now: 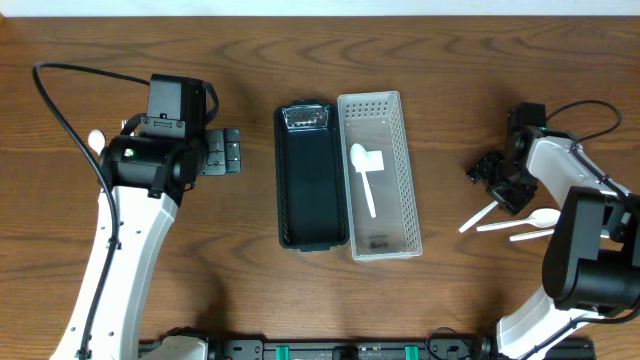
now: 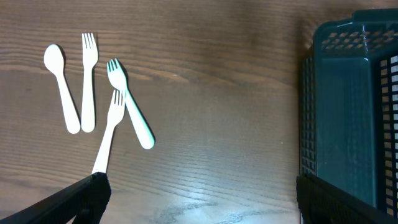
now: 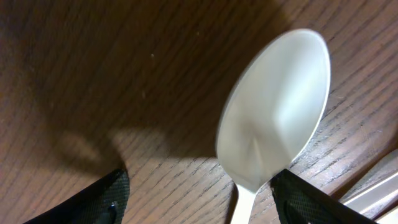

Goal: Pack container
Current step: 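Grasp a second white spoon with the right gripper, then place the second spoon into the white basket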

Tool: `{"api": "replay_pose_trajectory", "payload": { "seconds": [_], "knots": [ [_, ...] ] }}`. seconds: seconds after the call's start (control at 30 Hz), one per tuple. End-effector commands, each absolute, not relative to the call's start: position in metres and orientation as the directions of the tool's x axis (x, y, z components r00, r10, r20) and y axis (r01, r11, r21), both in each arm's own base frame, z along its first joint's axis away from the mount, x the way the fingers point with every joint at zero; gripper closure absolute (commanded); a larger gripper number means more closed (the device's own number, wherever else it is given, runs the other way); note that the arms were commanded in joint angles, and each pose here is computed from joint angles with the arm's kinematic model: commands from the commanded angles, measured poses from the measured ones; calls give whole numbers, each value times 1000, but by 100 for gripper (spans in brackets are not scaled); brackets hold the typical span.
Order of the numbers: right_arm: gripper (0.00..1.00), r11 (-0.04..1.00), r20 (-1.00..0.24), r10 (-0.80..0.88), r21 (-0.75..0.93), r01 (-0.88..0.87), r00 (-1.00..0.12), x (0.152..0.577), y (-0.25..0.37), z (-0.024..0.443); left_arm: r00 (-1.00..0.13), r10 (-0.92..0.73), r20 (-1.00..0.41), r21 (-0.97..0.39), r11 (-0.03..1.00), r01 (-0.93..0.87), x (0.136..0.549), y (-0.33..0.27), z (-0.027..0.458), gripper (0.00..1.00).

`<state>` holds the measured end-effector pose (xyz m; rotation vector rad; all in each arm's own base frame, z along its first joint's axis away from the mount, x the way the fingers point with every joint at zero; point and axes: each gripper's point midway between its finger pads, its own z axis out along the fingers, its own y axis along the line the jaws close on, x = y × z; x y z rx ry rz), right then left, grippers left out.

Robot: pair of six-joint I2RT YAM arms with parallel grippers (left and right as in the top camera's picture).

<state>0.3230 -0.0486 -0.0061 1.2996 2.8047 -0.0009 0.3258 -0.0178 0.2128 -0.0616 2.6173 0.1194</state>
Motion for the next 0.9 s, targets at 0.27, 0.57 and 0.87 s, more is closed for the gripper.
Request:
{"api": "replay_pose_trajectory", "payload": {
  "seconds": [0.27, 0.57, 0.87],
  "knots": [
    [76, 646, 12, 763, -4, 763, -646, 315, -45, -25, -858, -37, -513, 66, 994, -82, 328, -17, 219, 2],
    [99, 669, -16, 743, 54, 741, -669, 334, -36, 7, -858, -37, -513, 66, 994, -82, 328, -17, 219, 2],
    [99, 863, -298, 495, 280, 421, -816, 398, 52, 168, -858, -37, -513, 66, 994, -82, 328, -17, 219, 2]
  ]
}}
